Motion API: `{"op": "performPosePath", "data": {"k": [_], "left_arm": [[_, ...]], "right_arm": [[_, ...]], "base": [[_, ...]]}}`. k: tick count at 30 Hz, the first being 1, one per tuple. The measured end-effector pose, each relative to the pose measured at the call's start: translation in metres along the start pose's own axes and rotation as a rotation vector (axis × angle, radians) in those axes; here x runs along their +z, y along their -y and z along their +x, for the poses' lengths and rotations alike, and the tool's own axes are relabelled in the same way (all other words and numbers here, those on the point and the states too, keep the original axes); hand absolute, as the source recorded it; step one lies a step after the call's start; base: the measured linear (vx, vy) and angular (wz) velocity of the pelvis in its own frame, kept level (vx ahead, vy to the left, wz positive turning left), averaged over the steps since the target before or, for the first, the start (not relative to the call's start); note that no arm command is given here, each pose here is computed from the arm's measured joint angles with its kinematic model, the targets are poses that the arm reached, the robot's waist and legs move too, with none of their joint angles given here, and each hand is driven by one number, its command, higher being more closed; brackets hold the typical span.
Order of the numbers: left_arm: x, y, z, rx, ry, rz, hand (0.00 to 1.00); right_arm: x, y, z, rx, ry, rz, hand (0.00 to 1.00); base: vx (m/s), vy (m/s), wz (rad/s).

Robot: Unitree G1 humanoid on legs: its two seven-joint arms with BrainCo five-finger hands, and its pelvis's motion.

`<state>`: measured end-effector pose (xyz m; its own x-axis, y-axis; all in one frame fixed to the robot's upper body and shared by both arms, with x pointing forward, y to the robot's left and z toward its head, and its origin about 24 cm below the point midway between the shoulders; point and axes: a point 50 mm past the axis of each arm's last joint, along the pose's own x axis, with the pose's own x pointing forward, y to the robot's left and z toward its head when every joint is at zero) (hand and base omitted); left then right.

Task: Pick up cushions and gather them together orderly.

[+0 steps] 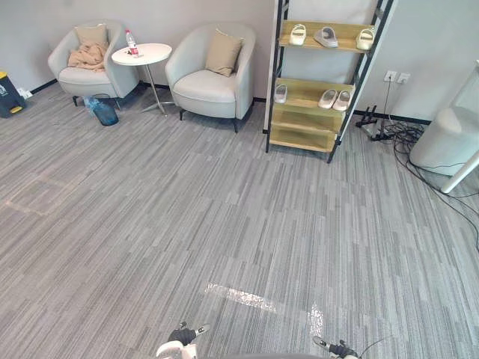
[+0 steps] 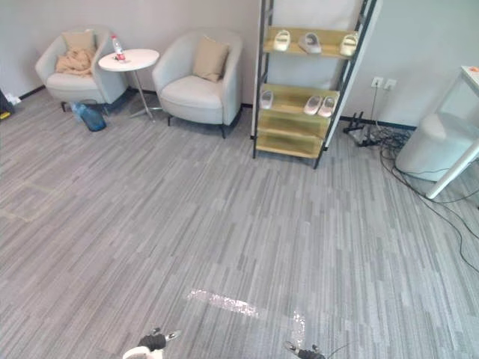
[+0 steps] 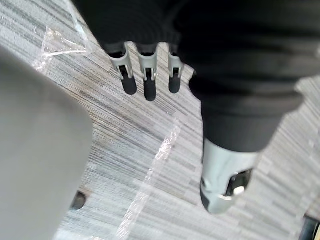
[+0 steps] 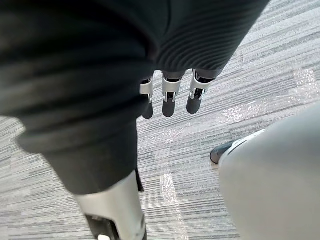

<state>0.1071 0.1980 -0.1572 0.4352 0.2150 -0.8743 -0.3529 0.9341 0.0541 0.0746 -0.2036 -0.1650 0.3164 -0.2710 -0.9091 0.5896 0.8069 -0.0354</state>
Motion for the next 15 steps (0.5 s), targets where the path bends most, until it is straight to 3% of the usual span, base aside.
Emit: {"op": "performPosePath", "data": {"k": [9, 15], "left_arm": [[-0.002, 0.004, -0.001, 0.006, 0.012, -0.061, 0.0], [-0.009, -0.003, -0.002, 0.016, -0.016, -0.022, 0.0]], "right_arm": [[0.01, -0.002, 0.001, 0.015, 0.03, -0.021, 0.0], [0.002, -0.009, -0.001, 0.038, 0.012, -0.058, 0.0]], "base": [[0.07, 0.145, -0.39], [0.22, 0.139, -0.35]]}}
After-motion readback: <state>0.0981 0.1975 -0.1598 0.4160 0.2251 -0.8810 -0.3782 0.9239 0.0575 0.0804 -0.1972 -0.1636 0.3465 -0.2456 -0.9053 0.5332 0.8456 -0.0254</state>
